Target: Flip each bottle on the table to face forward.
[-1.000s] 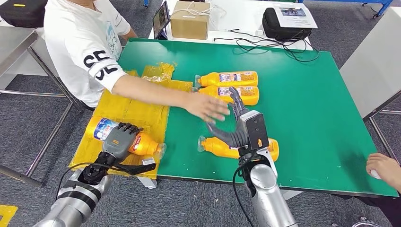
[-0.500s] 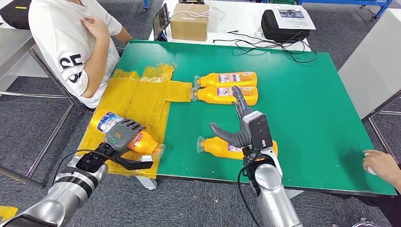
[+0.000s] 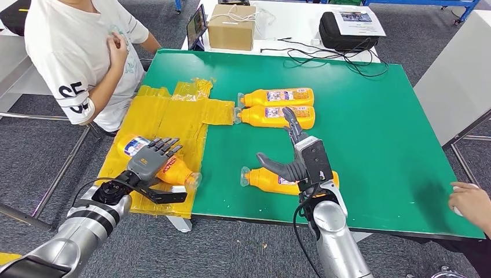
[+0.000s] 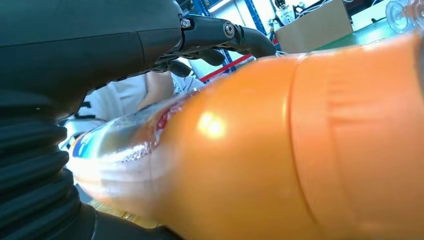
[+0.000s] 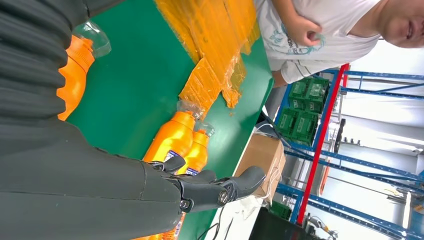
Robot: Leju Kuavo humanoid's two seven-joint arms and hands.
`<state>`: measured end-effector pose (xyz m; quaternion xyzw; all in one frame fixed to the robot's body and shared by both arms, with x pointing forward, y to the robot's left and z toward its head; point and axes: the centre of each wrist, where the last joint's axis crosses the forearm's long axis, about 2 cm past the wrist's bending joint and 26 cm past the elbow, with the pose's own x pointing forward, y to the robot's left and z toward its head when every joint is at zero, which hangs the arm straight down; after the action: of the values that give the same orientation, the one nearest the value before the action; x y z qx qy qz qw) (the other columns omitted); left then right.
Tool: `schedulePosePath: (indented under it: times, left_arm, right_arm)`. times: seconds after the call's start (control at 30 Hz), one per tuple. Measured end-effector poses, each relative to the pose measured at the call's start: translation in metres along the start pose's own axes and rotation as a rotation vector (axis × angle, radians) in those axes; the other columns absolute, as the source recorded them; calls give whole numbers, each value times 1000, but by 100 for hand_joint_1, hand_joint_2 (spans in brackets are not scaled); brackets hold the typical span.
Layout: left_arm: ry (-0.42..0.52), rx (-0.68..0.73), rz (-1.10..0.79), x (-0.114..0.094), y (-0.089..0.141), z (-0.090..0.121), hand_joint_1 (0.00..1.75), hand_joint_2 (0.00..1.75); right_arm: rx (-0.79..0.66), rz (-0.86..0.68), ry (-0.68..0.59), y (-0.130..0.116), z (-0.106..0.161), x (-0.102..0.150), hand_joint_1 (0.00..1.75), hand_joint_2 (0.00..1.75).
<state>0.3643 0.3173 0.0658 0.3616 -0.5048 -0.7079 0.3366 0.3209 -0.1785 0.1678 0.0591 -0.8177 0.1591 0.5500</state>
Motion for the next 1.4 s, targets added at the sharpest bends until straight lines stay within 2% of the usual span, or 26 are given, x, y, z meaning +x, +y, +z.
schedulePosePath:
  times: [0.33, 0.53, 0.67, 0.7, 0.83, 1.1, 1.2, 1.4]
  left_arm:
    - [-10, 24, 80, 1, -2, 1, 0, 175]
    - [-11, 135, 333, 7, -16, 19, 0, 175]
    - [9, 238, 542, 15, -28, 42, 0, 175]
    - [15, 268, 596, 16, -29, 48, 0, 175]
    - [42, 404, 812, 15, -31, 69, 0, 175]
    - [83, 544, 976, 11, -26, 90, 0, 175]
    - [67, 595, 1110, 16, -20, 89, 0, 175]
    - [38, 672, 1370, 40, -2, 77, 0, 175]
  right_arm:
    - [7, 6, 22, -1, 1, -3, 0, 175]
    - [9, 60, 71, -3, 6, -9, 0, 175]
    - [6, 128, 134, -4, 15, -17, 0, 0]
    - [6, 154, 153, -4, 17, -19, 0, 0]
    - [13, 262, 239, -8, 23, -28, 0, 175]
    - [26, 382, 333, -13, 30, -40, 0, 175]
    - [28, 480, 377, -16, 33, -43, 0, 175]
    - [24, 673, 443, -24, 38, -49, 0, 175]
